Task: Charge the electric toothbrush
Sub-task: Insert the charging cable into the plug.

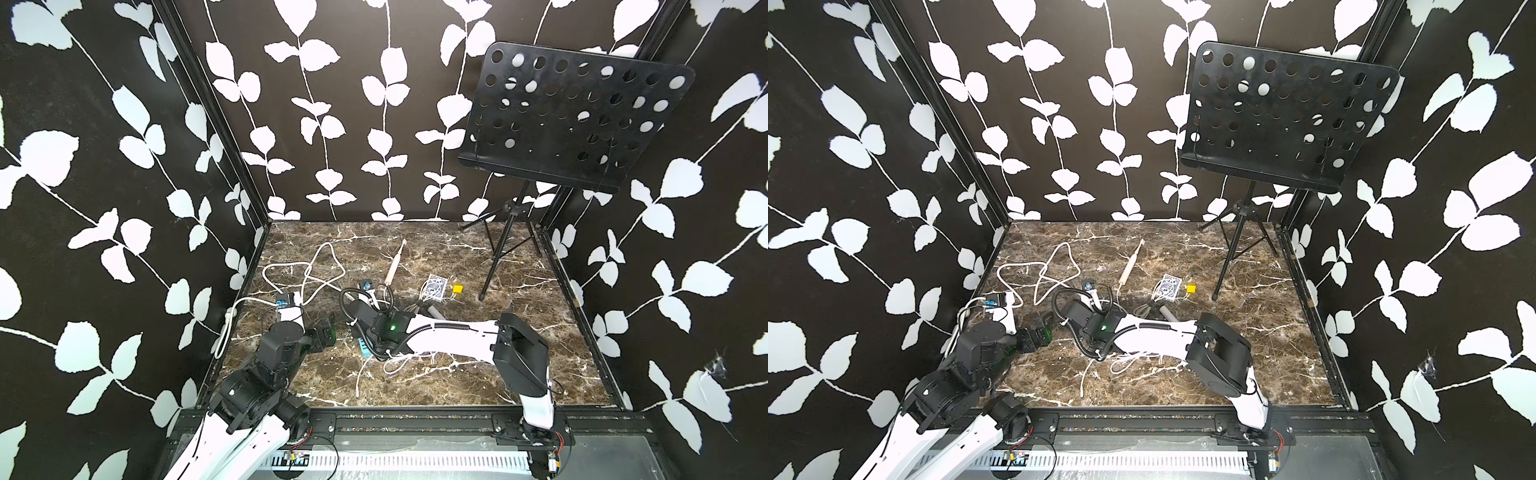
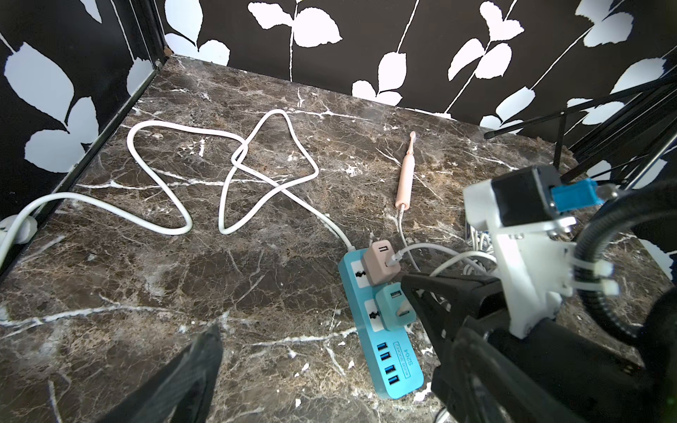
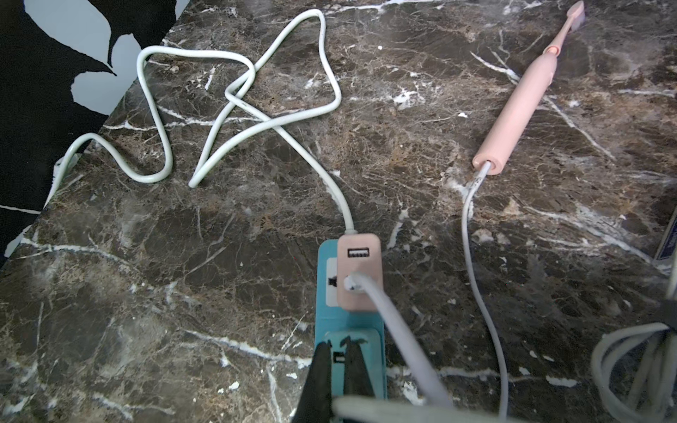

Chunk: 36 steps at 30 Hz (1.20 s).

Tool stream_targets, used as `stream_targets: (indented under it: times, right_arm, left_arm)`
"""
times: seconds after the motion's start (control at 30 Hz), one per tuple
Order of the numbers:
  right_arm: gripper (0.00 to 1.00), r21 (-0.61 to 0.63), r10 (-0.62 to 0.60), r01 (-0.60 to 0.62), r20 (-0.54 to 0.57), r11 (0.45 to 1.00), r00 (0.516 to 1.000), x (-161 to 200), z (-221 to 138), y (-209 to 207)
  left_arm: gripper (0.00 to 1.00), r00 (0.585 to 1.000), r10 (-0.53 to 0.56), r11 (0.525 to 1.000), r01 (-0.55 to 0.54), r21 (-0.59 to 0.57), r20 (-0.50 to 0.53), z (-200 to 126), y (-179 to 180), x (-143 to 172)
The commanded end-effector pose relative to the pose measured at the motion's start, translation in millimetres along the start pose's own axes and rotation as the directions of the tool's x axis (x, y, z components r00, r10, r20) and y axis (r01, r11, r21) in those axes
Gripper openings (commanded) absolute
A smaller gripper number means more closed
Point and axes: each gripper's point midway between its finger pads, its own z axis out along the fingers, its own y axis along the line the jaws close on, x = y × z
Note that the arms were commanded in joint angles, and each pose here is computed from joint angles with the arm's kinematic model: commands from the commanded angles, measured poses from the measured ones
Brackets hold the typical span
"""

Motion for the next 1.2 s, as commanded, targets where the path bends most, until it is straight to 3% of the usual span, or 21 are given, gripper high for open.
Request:
stream_targets:
  times: [0.0, 0.2, 0.47, 0.7, 0.9, 1.03, 1.1, 1.17]
  right_arm:
    - [0.00, 0.040, -0.063, 0.068, -0.128, 0.997, 0.990, 37.5, 2.9, -17.1]
    - [0.00, 0.219, -0.119, 0.141, -0.111, 0.966, 0.987, 41.1, 6.6, -53.5]
    - [0.00, 0.213, -0.143, 0.156, -0.074, 0.964, 0.987, 31.3, 6.6, -43.3]
    - [0.00, 0.090, -0.137, 0.165, -0.257, 0.982, 0.957, 93.8, 25.5, -29.6]
    - [0.00, 0.185, -0.126, 0.213, -0.395, 0.959, 0.910, 130.3, 14.2, -71.2]
    - [0.00, 0.109, -0.145, 0.216, -0.452, 0.970, 0.880, 154.1, 15.1, -64.3]
    - [0.00, 0.144, -0.170, 0.272, -0.491, 0.951, 0.854, 161.3, 11.4, -75.3]
    - [0.00, 0.155, -0.134, 0.251, -0.530, 0.956, 0.837, 173.5, 12.7, -84.2]
  left_arm:
    - [0.99, 1.000, -0.004, 1.000, 0.004, -0.007, -0.012, 0.8, 3.6, 7.0]
    - [0.99, 1.000, -0.006, 1.000, 0.006, -0.004, -0.004, 0.5, 3.8, 7.2]
    - [0.99, 1.000, -0.015, 1.000, 0.015, -0.010, -0.001, 0.8, 5.7, 8.5]
    - [0.99, 1.000, -0.021, 1.000, 0.021, -0.012, 0.009, -1.5, 7.6, 7.7]
    - [0.99, 1.000, -0.022, 1.000, 0.022, -0.012, 0.001, -2.2, 7.4, 8.0]
    - [0.99, 1.000, -0.030, 0.999, 0.030, -0.014, 0.011, -1.7, 7.6, 6.3]
    - [0.99, 1.000, -0.029, 0.999, 0.029, -0.014, 0.009, -0.7, 6.8, 6.3]
    - [0.99, 1.000, -0.025, 1.000, 0.025, -0.015, 0.004, 0.7, 5.9, 6.3]
